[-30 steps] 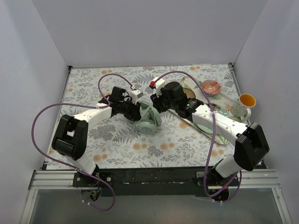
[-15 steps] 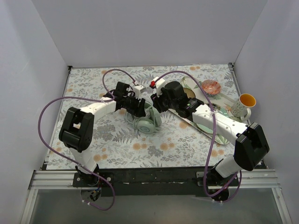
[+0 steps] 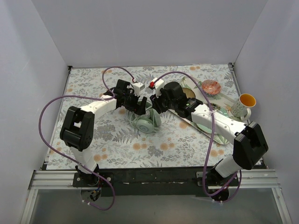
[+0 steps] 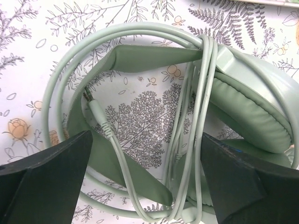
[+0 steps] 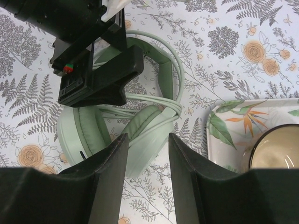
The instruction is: Wrap the headphones
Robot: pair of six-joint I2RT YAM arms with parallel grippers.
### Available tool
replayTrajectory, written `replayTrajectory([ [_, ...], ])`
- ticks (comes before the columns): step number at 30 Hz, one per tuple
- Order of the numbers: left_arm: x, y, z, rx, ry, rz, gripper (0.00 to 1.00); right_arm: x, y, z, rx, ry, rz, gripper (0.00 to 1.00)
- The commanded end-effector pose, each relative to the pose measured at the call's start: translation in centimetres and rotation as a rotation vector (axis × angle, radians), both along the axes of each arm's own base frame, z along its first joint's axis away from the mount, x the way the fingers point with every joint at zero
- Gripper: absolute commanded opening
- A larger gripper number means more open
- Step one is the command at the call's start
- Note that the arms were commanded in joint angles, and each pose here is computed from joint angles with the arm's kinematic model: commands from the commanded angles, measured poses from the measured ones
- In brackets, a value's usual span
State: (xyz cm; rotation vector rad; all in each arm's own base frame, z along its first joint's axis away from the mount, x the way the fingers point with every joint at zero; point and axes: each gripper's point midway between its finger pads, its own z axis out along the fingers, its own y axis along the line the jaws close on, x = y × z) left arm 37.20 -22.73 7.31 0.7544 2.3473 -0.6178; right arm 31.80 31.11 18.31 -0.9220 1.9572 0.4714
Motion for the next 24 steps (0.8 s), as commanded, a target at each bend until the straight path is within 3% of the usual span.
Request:
replayTrajectory([
  [1,1.5,-0.2,5.0,-0.022,-0.139,-0.008,0.96,0.5,1.0,1.2,0.04,-0.03,0.029,0.48],
  [11,1.3,-0.5,7.7,-0.061,-0.182,-0.019,0.98,0.4,0.8,1.2,0.046,-0.028,0.026,0.47],
  [18,1.2,2.5,7.7,-0.021,-0.163,0.076,0.83,0.6,-0.7,1.1,0.049,-0.026,-0.03,0.47],
  [24,1.0,6.9,8.4,0.038,-0.201,0.19,0.92,0.6,-2.6,-0.6,0.007,0.023,-0.099,0.48],
])
